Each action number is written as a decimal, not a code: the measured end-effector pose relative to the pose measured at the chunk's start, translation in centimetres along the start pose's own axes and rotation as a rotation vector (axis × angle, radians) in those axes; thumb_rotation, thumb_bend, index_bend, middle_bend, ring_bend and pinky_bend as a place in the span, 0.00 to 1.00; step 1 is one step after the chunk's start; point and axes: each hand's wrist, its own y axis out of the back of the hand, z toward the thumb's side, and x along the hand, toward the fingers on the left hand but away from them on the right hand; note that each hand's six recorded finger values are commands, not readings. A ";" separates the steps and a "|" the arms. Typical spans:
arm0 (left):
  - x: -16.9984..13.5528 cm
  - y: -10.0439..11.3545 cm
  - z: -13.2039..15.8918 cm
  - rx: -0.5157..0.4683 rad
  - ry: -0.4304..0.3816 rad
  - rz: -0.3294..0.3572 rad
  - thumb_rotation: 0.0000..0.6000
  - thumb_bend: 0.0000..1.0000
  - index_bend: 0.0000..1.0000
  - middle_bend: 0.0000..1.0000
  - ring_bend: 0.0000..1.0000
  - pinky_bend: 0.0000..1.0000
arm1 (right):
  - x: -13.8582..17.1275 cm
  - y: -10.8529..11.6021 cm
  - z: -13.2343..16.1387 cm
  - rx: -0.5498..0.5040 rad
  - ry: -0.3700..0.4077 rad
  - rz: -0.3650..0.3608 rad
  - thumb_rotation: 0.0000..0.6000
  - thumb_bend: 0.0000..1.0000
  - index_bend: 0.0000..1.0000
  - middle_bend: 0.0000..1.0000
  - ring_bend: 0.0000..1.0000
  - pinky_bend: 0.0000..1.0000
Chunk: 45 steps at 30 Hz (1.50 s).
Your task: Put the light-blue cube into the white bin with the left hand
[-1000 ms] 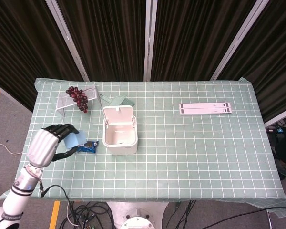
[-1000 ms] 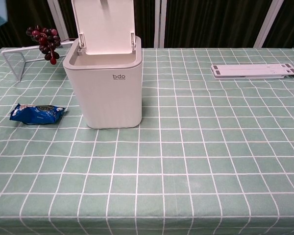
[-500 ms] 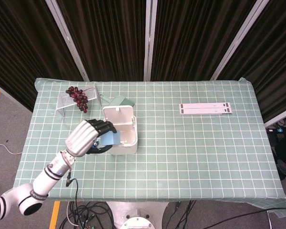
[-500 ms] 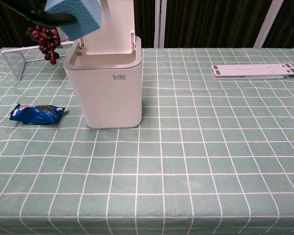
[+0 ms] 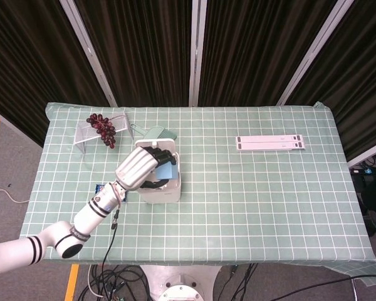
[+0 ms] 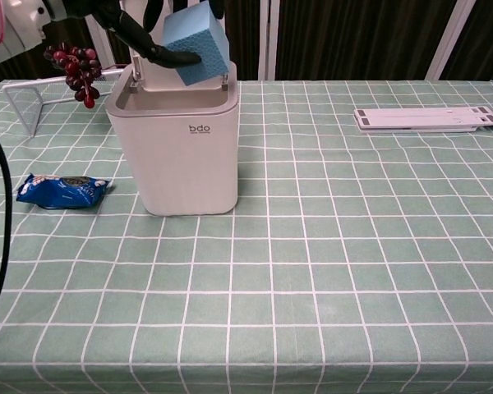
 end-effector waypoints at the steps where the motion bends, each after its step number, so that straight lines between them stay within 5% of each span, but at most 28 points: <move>1: 0.0 -0.1 -0.1 0.002 0.002 0.001 1.00 0.34 0.45 0.50 0.51 0.63 | 0.0 0.0 -0.1 0.000 -0.002 0.000 1.00 0.18 0.00 0.00 0.00 0.00; 11: -0.8 0.4 -0.7 0.065 0.000 0.045 1.00 0.09 0.27 0.31 0.30 0.52 | 0.0 -0.3 -0.5 -0.002 -0.007 0.004 1.00 0.18 0.00 0.00 0.00 0.00; 20: -2.9 1.5 -1.9 0.121 0.030 0.032 1.00 0.04 0.23 0.25 0.23 0.40 | 0.0 -0.3 -0.2 -0.004 -0.002 0.002 1.00 0.18 0.00 0.00 0.00 0.00; 26: -6.6 4.0 -3.0 0.146 0.097 0.103 1.00 0.03 0.24 0.25 0.23 0.41 | 0.1 -0.1 -0.2 -0.005 0.000 -0.007 1.00 0.18 0.00 0.00 0.00 0.00; 32: -14.0 5.7 -5.1 0.184 0.268 0.140 1.00 0.04 0.27 0.26 0.23 0.40 | 0.2 0.2 0.2 -0.002 0.015 -0.019 1.00 0.18 0.00 0.00 0.00 0.00; 38: -22.6 5.6 -7.3 0.319 0.468 0.079 1.00 0.04 0.24 0.24 0.19 0.32 | 0.3 0.3 1.1 0.001 0.037 -0.024 1.00 0.18 0.00 0.00 0.00 0.00; 45: -28.5 4.4 -9.7 0.458 0.653 -0.135 1.00 0.03 0.16 0.15 0.08 0.19 | 0.9 -0.3 2.3 0.021 0.059 -0.008 1.00 0.18 0.00 0.00 0.00 0.00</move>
